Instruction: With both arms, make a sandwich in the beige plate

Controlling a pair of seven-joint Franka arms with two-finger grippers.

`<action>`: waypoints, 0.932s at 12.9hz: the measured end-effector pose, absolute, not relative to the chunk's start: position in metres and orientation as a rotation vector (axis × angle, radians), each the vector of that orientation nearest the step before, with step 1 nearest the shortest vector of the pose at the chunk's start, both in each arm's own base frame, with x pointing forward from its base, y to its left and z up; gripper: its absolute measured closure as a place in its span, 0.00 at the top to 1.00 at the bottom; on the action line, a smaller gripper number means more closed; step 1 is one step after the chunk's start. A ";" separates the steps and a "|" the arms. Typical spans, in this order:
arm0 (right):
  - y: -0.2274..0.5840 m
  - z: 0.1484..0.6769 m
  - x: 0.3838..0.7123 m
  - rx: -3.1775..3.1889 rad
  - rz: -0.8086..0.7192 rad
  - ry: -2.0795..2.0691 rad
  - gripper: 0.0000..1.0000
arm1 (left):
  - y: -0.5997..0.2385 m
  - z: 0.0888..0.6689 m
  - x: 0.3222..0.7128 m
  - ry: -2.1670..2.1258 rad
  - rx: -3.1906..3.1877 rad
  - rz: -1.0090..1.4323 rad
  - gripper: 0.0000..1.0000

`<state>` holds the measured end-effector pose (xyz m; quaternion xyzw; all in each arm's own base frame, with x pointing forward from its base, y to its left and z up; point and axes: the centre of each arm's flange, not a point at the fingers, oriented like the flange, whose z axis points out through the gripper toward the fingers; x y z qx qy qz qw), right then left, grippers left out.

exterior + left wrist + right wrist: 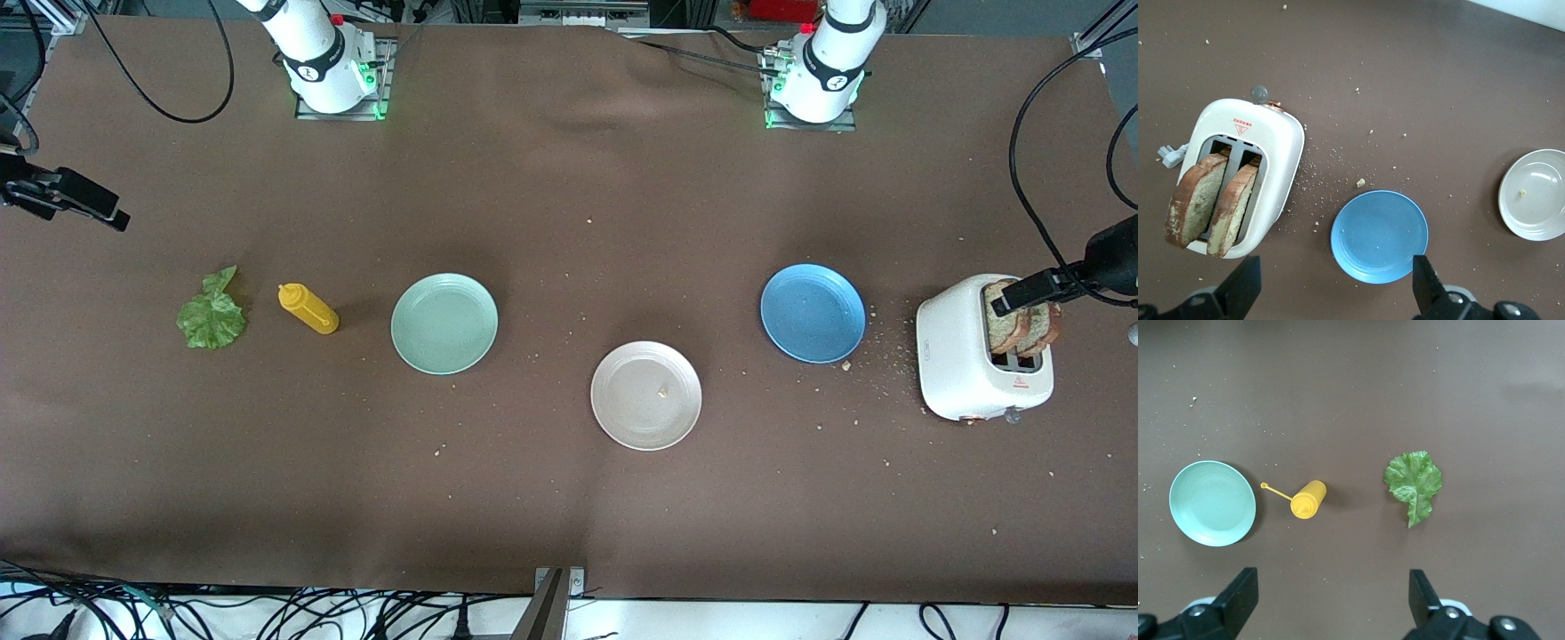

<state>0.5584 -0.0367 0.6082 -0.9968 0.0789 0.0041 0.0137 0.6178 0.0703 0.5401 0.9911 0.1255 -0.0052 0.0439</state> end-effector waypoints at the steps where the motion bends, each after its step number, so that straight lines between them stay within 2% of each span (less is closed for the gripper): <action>1: -0.037 0.608 0.558 -3.104 0.013 0.246 1.00 | 0.070 0.540 0.618 0.384 3.029 -0.016 1.00; 12: -0.037 0.608 0.559 -3.104 0.008 0.247 1.00 | 0.064 0.540 0.618 0.367 3.035 -0.017 1.00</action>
